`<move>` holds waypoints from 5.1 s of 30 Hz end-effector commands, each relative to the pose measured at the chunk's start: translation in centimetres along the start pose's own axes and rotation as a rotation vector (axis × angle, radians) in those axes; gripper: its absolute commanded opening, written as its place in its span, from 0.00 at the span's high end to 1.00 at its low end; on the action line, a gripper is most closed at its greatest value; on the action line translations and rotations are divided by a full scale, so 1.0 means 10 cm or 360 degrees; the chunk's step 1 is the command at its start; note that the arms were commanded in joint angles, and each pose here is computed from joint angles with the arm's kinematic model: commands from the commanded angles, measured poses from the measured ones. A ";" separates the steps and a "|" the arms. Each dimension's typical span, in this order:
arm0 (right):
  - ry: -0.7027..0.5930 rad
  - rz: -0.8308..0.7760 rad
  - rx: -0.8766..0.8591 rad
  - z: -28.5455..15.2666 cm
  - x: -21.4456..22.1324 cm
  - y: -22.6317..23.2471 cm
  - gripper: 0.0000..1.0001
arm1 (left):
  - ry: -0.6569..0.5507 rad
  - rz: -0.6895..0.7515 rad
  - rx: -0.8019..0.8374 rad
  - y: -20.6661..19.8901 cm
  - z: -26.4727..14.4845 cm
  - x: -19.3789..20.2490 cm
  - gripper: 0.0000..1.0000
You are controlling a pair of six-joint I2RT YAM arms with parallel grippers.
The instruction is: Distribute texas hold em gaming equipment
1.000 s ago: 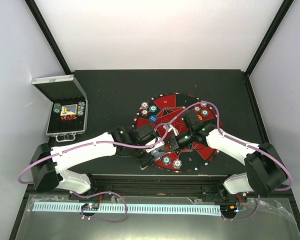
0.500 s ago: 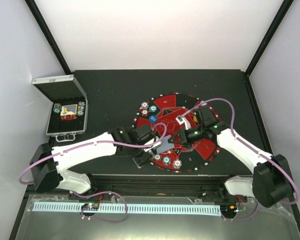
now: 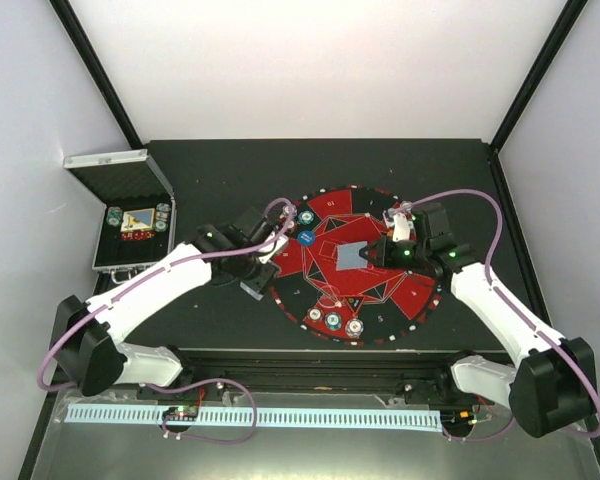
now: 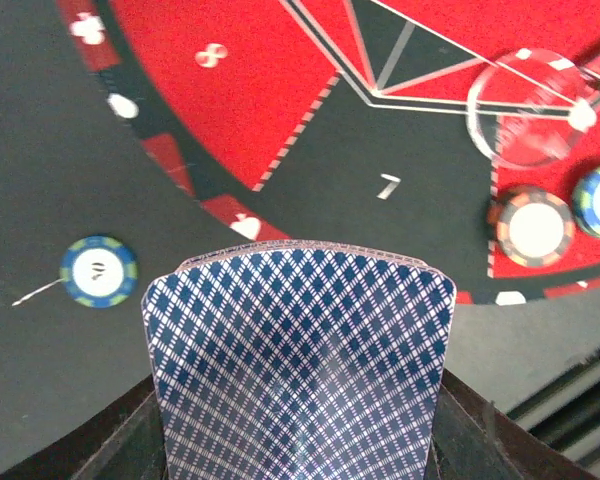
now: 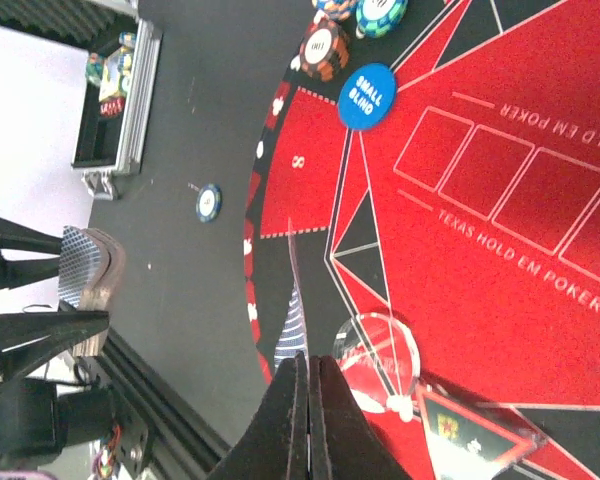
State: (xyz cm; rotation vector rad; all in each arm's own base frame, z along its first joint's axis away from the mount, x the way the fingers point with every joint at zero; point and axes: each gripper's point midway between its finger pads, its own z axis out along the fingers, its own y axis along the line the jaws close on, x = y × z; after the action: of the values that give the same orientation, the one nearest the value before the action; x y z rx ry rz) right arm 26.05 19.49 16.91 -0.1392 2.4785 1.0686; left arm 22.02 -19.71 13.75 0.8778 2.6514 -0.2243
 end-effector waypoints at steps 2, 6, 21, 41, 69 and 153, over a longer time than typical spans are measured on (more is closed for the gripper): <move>-0.0177 0.0122 -0.0073 0.18 -0.25 0.04 0.99 | -0.0077 -0.0117 -0.0103 0.32 -0.17 -0.13 0.44; -0.0208 0.0141 -0.0074 0.40 -0.39 0.12 0.99 | -0.0124 -0.0196 -0.0082 0.36 -0.20 -0.11 0.44; -0.0058 0.0253 -0.0152 1.67 -0.64 0.51 0.99 | -0.0165 -0.0256 -0.0042 0.34 -0.20 -0.04 0.43; 0.0001 0.0383 0.0282 2.29 -0.28 -0.21 0.99 | -0.0148 -0.0240 -0.0021 0.31 -0.17 -0.02 0.43; -0.0166 0.0186 0.0652 1.59 -0.40 -0.35 0.34 | -0.0142 -0.0178 0.0065 0.21 -0.13 -0.03 0.44; 0.0773 -0.0404 -0.0452 0.94 1.32 0.46 0.46 | -0.0040 0.0624 0.0615 -1.33 -0.18 0.18 0.45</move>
State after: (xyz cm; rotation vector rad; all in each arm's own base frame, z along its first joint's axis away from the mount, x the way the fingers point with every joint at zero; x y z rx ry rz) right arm 15.04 31.57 10.63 -0.9130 2.5191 1.6083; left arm 11.92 -27.16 12.71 1.4588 2.4924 -0.5843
